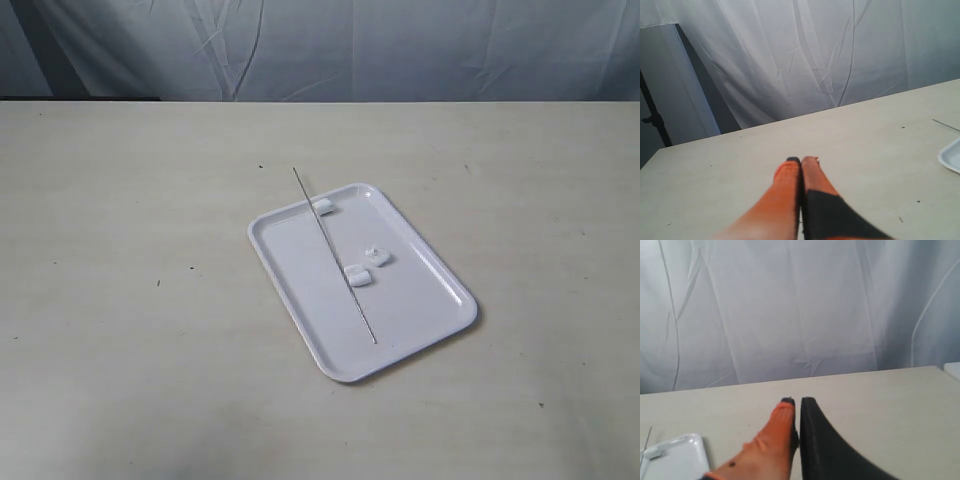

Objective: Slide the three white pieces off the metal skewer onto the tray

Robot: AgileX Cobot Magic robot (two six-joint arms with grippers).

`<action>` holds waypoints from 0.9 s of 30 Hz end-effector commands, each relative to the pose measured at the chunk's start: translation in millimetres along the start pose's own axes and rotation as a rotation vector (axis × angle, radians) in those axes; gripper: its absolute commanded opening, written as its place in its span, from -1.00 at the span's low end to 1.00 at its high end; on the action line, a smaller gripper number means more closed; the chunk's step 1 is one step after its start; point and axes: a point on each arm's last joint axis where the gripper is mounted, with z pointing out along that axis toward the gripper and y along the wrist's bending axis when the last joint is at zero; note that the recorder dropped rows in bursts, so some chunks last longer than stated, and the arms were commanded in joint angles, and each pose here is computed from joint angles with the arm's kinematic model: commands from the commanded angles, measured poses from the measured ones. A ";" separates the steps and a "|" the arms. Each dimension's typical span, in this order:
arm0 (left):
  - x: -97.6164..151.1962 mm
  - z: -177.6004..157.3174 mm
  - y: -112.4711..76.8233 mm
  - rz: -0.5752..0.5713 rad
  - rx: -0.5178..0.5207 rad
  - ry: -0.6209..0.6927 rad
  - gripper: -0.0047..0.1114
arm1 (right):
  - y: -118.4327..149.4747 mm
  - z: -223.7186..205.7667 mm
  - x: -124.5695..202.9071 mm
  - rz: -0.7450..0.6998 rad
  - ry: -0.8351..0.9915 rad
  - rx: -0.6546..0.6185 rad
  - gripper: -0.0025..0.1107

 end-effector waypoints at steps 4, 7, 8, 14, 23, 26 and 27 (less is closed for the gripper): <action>0.7 -0.6 -0.6 -0.006 0.003 -0.004 -0.92 | 4.3 1.3 4.1 -0.001 0.032 -0.048 -0.86; 0.7 -0.6 -0.6 -0.006 0.003 -0.004 -0.92 | 4.3 1.3 4.1 -0.001 0.032 -0.048 -0.86; 0.7 -0.6 -0.6 -0.006 0.003 -0.004 -0.92 | 4.4 0.3 3.3 0.006 0.019 -0.050 -0.86; 0.7 -0.6 -0.6 -0.006 0.003 -0.004 -0.92 | 1.0 -7.2 -4.3 0.197 -0.092 -0.019 -0.86; 0.7 -0.6 -0.7 -0.006 0.004 -0.004 -0.92 | -5.5 -7.3 -4.0 -0.164 -0.085 0.068 -0.86; 0.7 -0.6 -0.7 -0.006 0.004 -0.004 -0.92 | -4.5 -7.3 -4.0 -0.127 -0.087 0.056 -0.86; 0.7 -0.6 -0.7 -0.006 0.004 -0.004 -0.92 | -4.5 -7.3 -4.0 -0.060 -0.089 0.053 -0.86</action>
